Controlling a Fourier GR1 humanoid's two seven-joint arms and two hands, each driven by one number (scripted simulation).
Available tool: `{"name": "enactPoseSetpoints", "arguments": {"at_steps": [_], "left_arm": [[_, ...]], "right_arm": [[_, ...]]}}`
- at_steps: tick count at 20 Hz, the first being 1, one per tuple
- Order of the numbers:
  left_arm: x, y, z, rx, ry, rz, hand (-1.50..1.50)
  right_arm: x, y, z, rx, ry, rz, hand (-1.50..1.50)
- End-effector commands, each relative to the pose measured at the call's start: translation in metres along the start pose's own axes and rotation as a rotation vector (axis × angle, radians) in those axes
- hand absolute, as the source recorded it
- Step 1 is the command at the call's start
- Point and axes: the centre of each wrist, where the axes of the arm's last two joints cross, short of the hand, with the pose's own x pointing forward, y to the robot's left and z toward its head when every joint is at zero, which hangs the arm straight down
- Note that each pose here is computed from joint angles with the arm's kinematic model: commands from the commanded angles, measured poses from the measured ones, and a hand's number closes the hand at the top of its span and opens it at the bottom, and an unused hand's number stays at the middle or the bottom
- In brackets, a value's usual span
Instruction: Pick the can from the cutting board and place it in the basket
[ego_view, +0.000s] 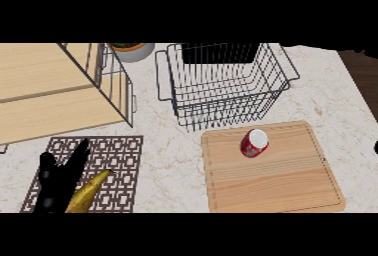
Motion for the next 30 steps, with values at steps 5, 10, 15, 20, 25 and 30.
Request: {"name": "enactPoseSetpoints", "arguments": {"at_steps": [5,10,15,20,25,30], "left_arm": [[-0.011,-0.012,-0.017,-0.007,0.07,0.017,0.0],[-0.02,0.0,0.011,-0.027,0.066,0.008,0.0],[-0.017,-0.004,0.002,-0.013,0.044,0.003,0.0],[-0.016,-0.003,-0.002,-0.034,0.051,-0.01,0.0],[0.002,-0.009,-0.004,-0.046,0.063,-0.005,0.0],[-0.014,-0.003,-0.011,-0.02,0.066,-0.001,0.0]], "right_arm": [[-0.003,-0.004,0.012,0.101,0.018,0.039,-1.5],[-0.006,0.027,-0.003,0.086,0.008,-0.026,-1.5],[-0.022,0.054,-0.012,0.093,-0.004,-0.05,-1.5],[-0.011,0.095,-0.031,0.081,-0.016,-0.072,-1.5],[0.001,0.096,-0.061,0.077,0.022,0.001,-1.5],[-0.016,0.143,-0.068,0.112,0.017,-0.02,-1.5]]}}
